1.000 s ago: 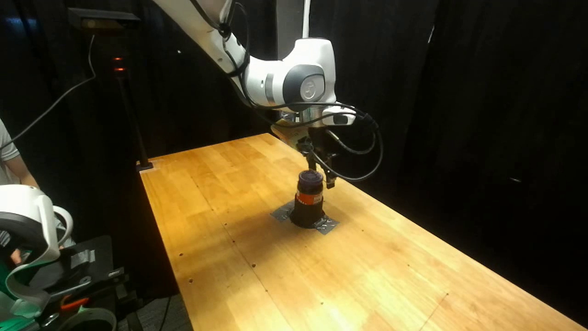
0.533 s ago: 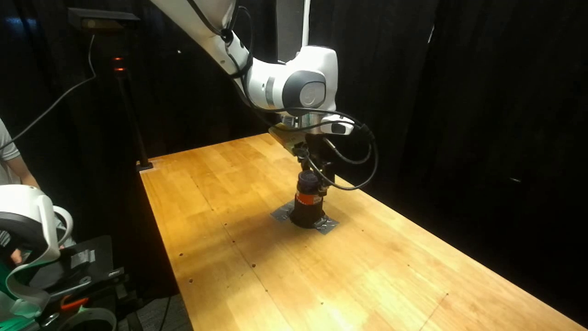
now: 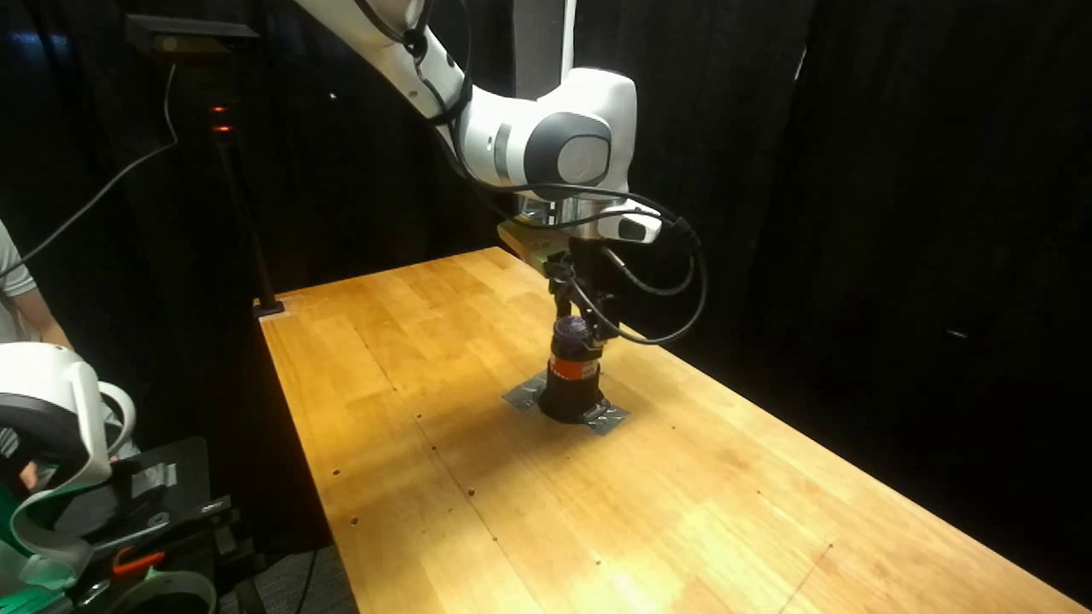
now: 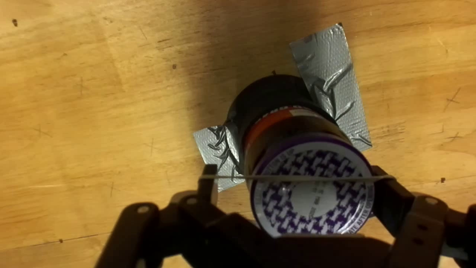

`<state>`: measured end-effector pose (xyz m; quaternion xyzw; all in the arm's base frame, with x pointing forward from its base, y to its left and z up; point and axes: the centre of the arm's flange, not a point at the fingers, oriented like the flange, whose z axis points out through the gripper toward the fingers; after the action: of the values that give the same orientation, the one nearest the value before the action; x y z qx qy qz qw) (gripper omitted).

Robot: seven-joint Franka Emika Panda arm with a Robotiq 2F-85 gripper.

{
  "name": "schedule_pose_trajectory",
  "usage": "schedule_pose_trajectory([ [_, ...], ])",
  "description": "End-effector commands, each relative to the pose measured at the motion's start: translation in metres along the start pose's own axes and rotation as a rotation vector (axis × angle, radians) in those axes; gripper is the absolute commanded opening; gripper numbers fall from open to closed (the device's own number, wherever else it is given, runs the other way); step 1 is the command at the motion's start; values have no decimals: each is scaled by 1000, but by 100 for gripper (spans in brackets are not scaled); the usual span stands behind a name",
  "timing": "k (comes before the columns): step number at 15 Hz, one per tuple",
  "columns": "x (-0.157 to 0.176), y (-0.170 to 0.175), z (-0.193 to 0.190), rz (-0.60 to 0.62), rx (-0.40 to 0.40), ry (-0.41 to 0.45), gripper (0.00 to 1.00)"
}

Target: Put the elastic rubber on the object

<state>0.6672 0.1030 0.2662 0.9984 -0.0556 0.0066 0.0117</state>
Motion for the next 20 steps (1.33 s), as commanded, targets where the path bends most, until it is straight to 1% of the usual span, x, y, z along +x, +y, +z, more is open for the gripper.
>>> schedule_pose_trajectory([
  [1,-22,7,-8,-24,17,-43,100],
  [4,-34,8,-1,-40,17,-68,100],
  [7,-43,11,6,-46,12,-71,100],
  [10,-53,14,11,-43,7,-51,100],
  [12,-60,16,10,-30,6,-7,100],
  [13,-64,17,9,-28,11,17,75],
  [14,-71,19,7,-25,16,48,74],
  [16,-86,23,3,-31,24,98,58],
  [18,-103,28,-1,-36,37,128,42],
  [20,-118,32,-3,-31,47,176,28],
])
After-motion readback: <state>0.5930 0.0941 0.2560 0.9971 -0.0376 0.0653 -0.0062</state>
